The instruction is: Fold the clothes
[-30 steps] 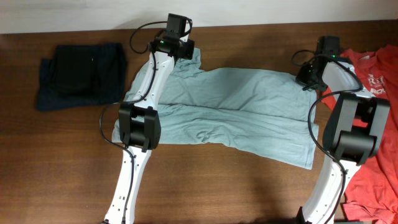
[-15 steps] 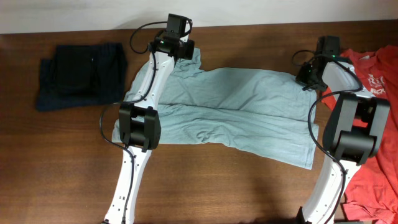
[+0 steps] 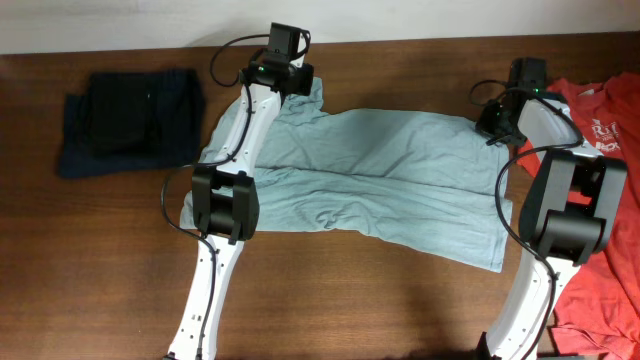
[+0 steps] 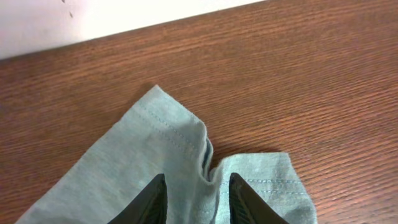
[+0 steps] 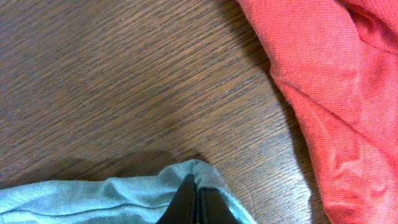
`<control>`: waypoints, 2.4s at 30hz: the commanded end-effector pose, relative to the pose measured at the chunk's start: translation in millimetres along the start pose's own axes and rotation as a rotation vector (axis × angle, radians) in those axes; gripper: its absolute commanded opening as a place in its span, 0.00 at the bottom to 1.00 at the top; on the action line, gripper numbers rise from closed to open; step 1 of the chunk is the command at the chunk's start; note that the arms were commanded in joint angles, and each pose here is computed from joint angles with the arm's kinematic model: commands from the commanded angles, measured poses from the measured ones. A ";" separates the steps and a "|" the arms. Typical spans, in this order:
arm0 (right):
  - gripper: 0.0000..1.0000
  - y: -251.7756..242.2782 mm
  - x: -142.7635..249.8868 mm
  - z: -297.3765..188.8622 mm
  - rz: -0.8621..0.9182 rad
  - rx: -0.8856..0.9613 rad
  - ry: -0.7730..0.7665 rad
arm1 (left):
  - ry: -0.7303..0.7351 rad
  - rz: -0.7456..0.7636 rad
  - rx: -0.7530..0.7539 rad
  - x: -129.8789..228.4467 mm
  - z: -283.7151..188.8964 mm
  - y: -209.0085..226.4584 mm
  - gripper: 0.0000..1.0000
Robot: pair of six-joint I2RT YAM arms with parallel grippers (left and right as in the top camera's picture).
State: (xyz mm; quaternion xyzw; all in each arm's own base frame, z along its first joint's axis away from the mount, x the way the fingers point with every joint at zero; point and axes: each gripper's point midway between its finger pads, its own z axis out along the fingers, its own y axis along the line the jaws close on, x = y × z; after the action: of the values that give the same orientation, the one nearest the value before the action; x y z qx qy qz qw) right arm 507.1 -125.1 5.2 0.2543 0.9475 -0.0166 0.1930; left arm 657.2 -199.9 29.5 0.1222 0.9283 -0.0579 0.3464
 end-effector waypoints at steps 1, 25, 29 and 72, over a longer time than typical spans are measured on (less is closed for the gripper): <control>0.04 -1.6 5.9 5.9 0.011 -0.002 0.018 | 0.027 0.004 0.013 15.0 14.3 -1.7 0.33; 0.04 -1.0 0.9 -3.8 -0.045 -0.007 0.003 | -0.002 -0.018 -0.069 -15.9 -27.6 28.5 0.08; 0.04 0.4 -7.0 -25.2 -0.043 -0.014 -0.023 | 0.003 -0.032 -0.082 -20.8 -43.4 41.2 0.08; 0.04 -3.4 44.3 -240.4 -0.152 -0.124 0.014 | 0.217 -0.130 -0.201 -7.8 -251.9 105.6 0.00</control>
State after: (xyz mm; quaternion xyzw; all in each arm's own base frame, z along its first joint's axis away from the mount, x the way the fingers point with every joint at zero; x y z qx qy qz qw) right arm 394.5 -76.8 193.2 0.1746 0.9667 0.0322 0.1842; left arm 540.7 -64.3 201.2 0.0428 0.9705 0.0043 0.2373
